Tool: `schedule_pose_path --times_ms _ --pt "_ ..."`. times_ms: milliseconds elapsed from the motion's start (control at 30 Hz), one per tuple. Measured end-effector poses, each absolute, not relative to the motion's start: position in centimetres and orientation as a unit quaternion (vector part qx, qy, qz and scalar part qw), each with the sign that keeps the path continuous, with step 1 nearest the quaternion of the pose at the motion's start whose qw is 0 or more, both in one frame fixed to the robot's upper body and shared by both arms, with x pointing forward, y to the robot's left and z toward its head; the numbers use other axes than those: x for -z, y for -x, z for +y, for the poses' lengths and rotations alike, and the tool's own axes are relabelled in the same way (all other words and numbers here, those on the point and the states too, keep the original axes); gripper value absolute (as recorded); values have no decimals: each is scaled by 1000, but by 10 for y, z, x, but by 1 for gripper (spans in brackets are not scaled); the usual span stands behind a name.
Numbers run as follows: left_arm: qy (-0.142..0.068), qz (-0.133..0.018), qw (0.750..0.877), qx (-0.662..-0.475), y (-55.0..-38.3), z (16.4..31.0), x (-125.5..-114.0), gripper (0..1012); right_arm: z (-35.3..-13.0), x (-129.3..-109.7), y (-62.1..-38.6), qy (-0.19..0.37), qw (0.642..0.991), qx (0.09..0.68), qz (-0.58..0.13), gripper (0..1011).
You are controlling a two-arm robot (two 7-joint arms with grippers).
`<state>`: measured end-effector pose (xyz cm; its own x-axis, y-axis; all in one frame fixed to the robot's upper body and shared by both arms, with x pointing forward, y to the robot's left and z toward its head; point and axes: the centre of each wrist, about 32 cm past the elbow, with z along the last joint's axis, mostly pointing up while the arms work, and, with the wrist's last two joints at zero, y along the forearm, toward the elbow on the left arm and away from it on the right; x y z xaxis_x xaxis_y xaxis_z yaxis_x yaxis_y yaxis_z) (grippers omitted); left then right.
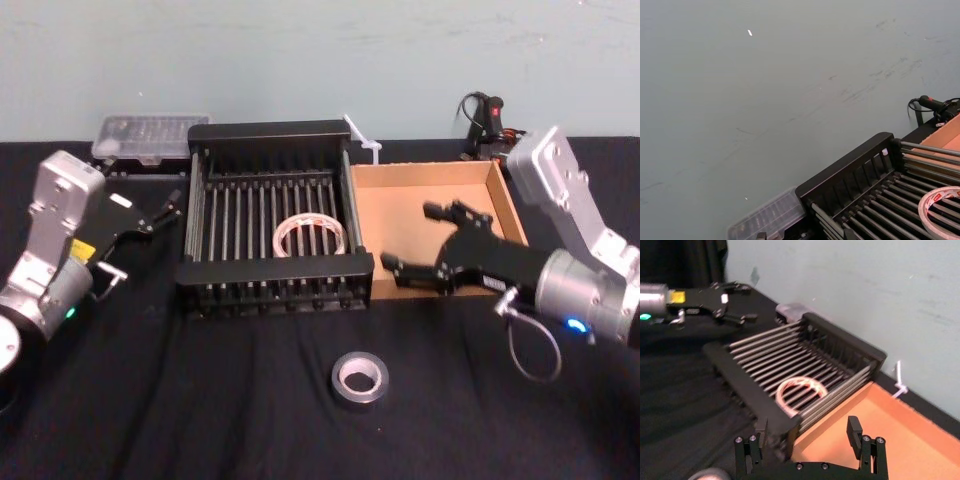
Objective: Pick up the white tape and place it into the black box , Pick up the silver tape and place it into the brown box.
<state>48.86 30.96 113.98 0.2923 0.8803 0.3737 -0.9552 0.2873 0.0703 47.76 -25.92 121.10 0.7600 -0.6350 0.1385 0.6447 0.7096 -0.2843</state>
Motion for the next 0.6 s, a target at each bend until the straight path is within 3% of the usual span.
schedule_pose_path --times_ms 267,600 --pt "-141 -132 791 -580 -489 310 -1140 1001 -261 -1207 -459 182 932 315 7 1000" --pt "-141 -132 791 -580 -489 310 -1140 1001 -252 -1199 -456 204 934 290 35 1002"
